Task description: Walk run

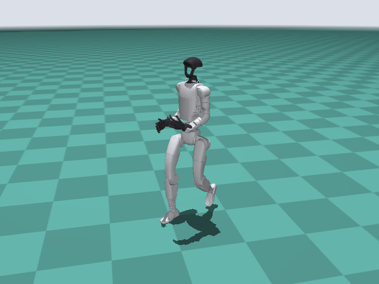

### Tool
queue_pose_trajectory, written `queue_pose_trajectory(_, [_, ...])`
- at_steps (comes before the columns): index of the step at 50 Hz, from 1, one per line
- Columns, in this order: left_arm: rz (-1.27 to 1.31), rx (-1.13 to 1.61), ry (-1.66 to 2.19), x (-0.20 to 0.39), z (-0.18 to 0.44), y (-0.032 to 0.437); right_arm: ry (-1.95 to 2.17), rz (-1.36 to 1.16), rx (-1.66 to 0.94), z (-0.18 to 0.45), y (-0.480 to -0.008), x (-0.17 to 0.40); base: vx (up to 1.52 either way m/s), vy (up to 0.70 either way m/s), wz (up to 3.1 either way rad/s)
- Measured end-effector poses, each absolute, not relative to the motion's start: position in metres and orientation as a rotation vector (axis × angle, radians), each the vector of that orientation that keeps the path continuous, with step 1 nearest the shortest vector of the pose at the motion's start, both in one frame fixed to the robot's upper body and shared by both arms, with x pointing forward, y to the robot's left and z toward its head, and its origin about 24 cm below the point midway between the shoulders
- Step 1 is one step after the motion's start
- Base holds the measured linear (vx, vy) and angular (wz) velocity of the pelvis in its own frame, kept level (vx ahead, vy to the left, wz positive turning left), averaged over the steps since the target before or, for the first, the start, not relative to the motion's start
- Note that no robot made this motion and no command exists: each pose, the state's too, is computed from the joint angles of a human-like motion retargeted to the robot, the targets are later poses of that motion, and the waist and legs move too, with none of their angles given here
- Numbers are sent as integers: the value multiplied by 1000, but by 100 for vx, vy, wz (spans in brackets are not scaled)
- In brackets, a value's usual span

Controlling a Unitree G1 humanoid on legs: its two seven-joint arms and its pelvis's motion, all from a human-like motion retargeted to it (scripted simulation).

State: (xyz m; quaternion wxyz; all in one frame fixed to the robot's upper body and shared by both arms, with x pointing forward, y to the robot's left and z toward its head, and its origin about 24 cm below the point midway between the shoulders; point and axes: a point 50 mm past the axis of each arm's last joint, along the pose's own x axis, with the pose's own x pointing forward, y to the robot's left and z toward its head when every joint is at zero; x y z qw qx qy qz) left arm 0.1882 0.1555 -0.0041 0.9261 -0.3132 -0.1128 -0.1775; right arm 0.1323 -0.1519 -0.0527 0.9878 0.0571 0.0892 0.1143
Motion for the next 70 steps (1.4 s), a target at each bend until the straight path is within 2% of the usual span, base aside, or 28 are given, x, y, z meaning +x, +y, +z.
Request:
queue_pose_trajectory(7, [-251,-653,-53,136,-40,168,-19,437,-13,-19,-129,178,69,-1,30])
queue_pose_trajectory(12, [-203,-624,-9,118,-45,183,-109,515,-150,-1,-130,192,70,7,113])
queue_pose_trajectory(22, [-59,-640,-126,149,-36,180,-36,579,-146,-18,-115,184,86,4,157])
queue_pose_trajectory(30, [-157,-706,-240,207,-11,139,11,436,-36,-27,-121,166,53,27,341])
queue_pose_trajectory(35, [-274,-692,-266,220,-1,140,29,428,-17,-30,-124,152,65,-17,383])
queue_pose_trajectory(40, [-242,-645,-243,211,-8,156,64,534,-72,-32,-129,155,89,-7,176])
queue_pose_trajectory(45, [-55,-696,-144,165,-37,173,58,618,-160,-27,-140,166,114,10,110])
queue_pose_trajectory(50, [2,-663,-52,142,-54,172,70,438,-122,-26,-155,182,104,-12,243])
queue_pose_trajectory(55, [50,-658,-63,134,-52,176,-150,284,-21,18,-156,224,84,-13,14])
queue_pose_trajectory(63, [-69,-674,-126,151,-34,189,-537,4,-216,105,-188,257,98,-19,51])
queue_pose_trajectory(65, [-101,-670,-149,160,-30,186,-534,-26,-247,101,-197,254,115,-12,-13])
queue_pose_trajectory(70, [-84,-626,-213,180,-18,173,-197,15,-189,18,-190,228,151,-10,54])
